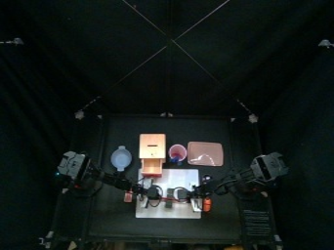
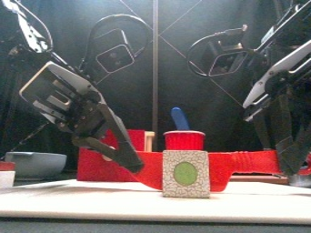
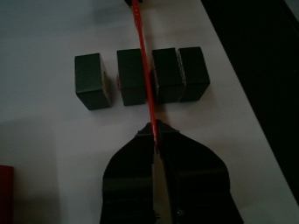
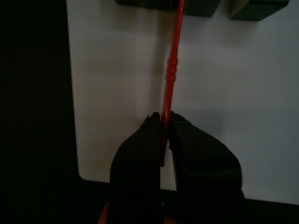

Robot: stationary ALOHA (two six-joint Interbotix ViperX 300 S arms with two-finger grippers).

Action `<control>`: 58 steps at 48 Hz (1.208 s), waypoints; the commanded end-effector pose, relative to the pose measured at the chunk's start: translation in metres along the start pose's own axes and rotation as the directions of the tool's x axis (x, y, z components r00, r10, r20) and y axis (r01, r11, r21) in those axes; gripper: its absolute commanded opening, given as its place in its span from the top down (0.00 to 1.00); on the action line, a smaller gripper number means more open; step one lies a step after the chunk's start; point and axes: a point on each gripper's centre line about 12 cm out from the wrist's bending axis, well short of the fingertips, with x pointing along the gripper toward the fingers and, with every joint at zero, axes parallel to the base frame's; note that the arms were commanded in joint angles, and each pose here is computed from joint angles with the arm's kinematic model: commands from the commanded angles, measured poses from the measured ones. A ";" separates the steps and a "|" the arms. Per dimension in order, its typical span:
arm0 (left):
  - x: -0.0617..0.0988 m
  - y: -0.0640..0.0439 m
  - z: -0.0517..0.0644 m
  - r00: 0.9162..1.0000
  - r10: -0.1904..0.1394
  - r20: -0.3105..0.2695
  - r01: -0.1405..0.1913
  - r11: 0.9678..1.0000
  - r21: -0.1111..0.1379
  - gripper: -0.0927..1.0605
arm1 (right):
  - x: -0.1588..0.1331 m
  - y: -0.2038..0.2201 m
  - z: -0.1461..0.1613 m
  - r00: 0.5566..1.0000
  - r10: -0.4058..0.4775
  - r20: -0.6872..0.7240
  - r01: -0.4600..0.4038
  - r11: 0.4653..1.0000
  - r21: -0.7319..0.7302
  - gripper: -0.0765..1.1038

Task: Place sushi on board then cut the sushi with the knife then place the pieces on the plate
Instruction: Cut the sushi into 4 pieces

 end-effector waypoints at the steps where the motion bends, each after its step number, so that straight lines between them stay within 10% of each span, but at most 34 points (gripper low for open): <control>1: -0.006 0.001 -0.002 1.000 0.002 -0.015 -0.002 1.000 -0.002 0.58 | -0.007 0.012 -0.004 1.000 0.016 -0.022 -0.017 0.999 -0.037 0.67; 25: -0.047 -0.003 0.045 0.989 -0.010 0.145 0.010 1.000 0.000 0.58 | -0.053 0.023 0.017 0.999 0.042 0.017 -0.040 0.997 -0.073 0.67; 31: -0.041 -0.019 0.039 0.992 -0.043 0.122 0.042 0.999 0.016 0.58 | -0.053 0.024 0.016 0.999 0.049 0.013 -0.048 0.997 -0.065 0.67; 44: -0.020 -0.041 0.020 0.997 -0.064 0.049 0.067 0.996 -0.063 0.58 | -0.050 0.024 0.012 0.999 0.048 -0.016 -0.049 0.997 -0.057 0.67; 58: -0.024 -0.045 0.017 0.997 -0.070 0.037 0.073 0.994 -0.078 0.58 | -0.039 0.028 0.013 0.998 0.060 -0.032 -0.061 0.997 -0.041 0.67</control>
